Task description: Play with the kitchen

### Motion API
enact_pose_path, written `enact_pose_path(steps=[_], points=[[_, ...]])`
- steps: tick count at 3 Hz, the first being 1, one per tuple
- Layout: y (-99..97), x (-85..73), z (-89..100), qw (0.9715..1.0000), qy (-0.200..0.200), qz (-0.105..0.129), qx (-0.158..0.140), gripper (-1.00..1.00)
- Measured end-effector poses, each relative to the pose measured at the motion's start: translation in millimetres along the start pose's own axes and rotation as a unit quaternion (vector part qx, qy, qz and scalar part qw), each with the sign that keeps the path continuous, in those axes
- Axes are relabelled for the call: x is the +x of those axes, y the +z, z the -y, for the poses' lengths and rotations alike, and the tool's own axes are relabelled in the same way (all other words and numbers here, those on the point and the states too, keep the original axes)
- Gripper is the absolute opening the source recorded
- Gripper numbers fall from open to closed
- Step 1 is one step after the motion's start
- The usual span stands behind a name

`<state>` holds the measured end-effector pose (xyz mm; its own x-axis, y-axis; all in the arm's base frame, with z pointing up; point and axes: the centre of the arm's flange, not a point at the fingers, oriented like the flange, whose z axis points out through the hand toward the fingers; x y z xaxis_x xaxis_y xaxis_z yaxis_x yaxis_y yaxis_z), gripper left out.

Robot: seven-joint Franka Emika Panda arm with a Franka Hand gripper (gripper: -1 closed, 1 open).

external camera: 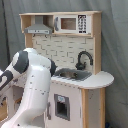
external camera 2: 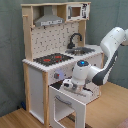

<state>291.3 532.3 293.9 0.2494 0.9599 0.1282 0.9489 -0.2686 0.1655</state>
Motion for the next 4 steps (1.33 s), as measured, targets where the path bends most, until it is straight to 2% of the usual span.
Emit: enact_pose_path(steps=[1,2,3,4], points=[[-19.0,4.0,8.4,0.9991,-0.016,0.02,-0.033,-1.0],[-30.3,-4.4,14.1,0.9964,-0.023,0.051,-0.064,-1.0],[-32.0,-22.5,21.3,0.9912,-0.033,0.089,-0.092,-1.0],[-39.3,-35.6,25.0,0.9845,-0.04,0.125,-0.116,-1.0]])
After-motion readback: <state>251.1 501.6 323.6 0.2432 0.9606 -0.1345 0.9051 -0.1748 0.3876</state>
